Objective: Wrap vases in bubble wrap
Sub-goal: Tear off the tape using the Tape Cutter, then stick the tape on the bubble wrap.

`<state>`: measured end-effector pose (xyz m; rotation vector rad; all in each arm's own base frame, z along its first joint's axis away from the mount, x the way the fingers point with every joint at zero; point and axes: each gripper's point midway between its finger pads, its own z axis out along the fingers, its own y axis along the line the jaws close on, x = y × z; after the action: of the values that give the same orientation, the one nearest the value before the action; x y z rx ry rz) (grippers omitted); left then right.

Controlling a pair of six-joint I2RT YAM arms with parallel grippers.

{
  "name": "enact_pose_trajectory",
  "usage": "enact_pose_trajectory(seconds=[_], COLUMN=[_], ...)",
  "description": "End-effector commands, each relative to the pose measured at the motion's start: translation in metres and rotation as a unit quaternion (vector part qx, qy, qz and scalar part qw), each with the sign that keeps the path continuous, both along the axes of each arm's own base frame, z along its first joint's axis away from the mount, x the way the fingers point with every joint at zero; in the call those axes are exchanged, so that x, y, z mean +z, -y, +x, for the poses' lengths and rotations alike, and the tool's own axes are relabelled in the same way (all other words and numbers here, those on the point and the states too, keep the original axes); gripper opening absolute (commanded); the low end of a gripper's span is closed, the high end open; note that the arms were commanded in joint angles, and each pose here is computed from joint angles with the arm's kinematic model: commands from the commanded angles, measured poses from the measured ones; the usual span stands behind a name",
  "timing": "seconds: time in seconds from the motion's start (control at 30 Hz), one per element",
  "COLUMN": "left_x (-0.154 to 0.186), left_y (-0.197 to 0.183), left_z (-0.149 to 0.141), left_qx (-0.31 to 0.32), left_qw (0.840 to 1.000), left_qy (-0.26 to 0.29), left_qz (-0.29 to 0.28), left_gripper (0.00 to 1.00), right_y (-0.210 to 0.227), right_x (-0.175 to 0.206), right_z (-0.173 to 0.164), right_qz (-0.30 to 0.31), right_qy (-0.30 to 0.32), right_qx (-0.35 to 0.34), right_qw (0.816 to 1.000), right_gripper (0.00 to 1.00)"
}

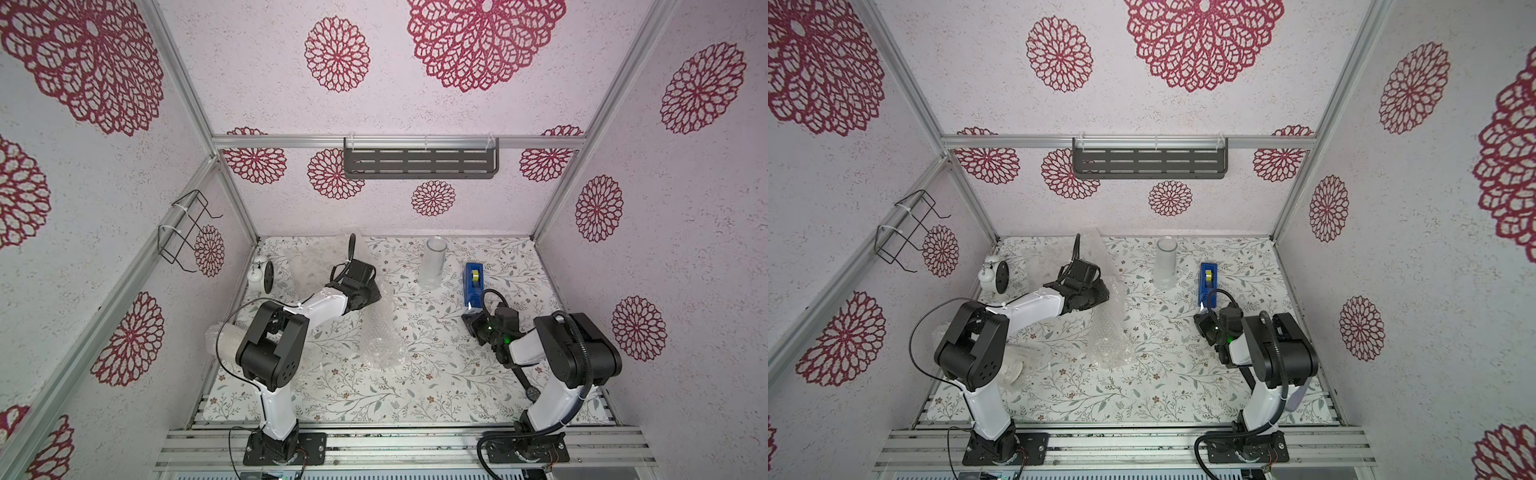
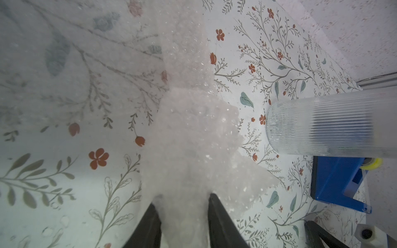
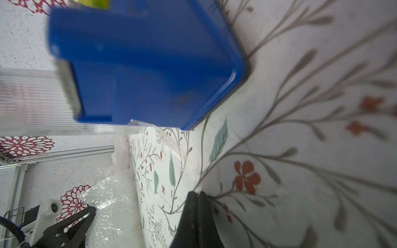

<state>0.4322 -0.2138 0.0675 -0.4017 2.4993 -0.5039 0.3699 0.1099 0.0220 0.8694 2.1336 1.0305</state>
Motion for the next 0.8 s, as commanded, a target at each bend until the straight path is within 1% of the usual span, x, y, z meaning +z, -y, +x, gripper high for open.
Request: enact_pose_trajectory(seconds=[0.0,0.07,0.1,0.2,0.27,0.37,0.4,0.43,0.47,0.5,0.63,0.73,0.77], left_x=[-0.067,-0.067,-0.066,-0.064,-0.064,-0.062,-0.062,-0.074,-0.077,-0.076,-0.077,-0.079,-0.079], left_y=[-0.011,-0.009,-0.008,-0.005,-0.003,0.000,0.002,0.002,0.003,0.006,0.015,0.022,0.024], left_z=[-0.051,-0.051,-0.051,-0.049,-0.050,-0.049,-0.049,-0.052,-0.053,-0.052,-0.052,-0.053,-0.053], left_qx=[-0.022,-0.026,-0.029,-0.037,-0.041,-0.046,-0.050,-0.052,-0.056,-0.060,-0.082,-0.099,-0.104], left_qw=[0.991,0.991,0.991,0.991,0.991,0.992,0.992,0.990,0.989,0.989,0.987,0.985,0.985], left_qy=[-0.120,-0.120,-0.119,-0.115,-0.114,-0.110,-0.110,-0.123,-0.126,-0.125,-0.125,-0.125,-0.124], left_qz=[0.057,0.056,0.054,0.052,0.053,0.048,0.047,0.054,0.056,0.055,0.057,0.061,0.060], left_gripper=[0.36,0.36,0.36,0.35,0.35,0.35,0.35,0.35,0.35,0.35,0.35,0.35,0.35], right_y=[-0.017,-0.036,-0.048,-0.081,-0.102,-0.132,-0.143,-0.151,-0.156,-0.161,-0.175,-0.181,-0.182], right_x=[0.016,0.041,0.052,0.083,0.099,0.114,0.117,0.117,0.116,0.115,0.114,0.112,0.112], right_z=[-0.009,-0.009,-0.010,-0.016,-0.022,-0.033,-0.038,-0.042,-0.044,-0.048,-0.063,-0.071,-0.073], right_qz=[-0.039,-0.056,-0.071,-0.102,-0.105,-0.106,-0.113,-0.128,-0.140,-0.152,-0.179,-0.201,-0.207], right_qy=[0.018,0.058,0.073,0.120,0.148,0.182,0.189,0.190,0.187,0.187,0.190,0.191,0.192], right_qx=[0.059,0.112,0.145,0.229,0.272,0.346,0.375,0.400,0.419,0.444,0.524,0.565,0.573], right_qw=[0.997,0.990,0.984,0.961,0.945,0.914,0.900,0.888,0.877,0.863,0.811,0.777,0.770], right_gripper=[0.00,0.00,0.00,0.00,0.00,0.00,0.00,0.00,0.00,0.00,0.00,0.00,0.00])
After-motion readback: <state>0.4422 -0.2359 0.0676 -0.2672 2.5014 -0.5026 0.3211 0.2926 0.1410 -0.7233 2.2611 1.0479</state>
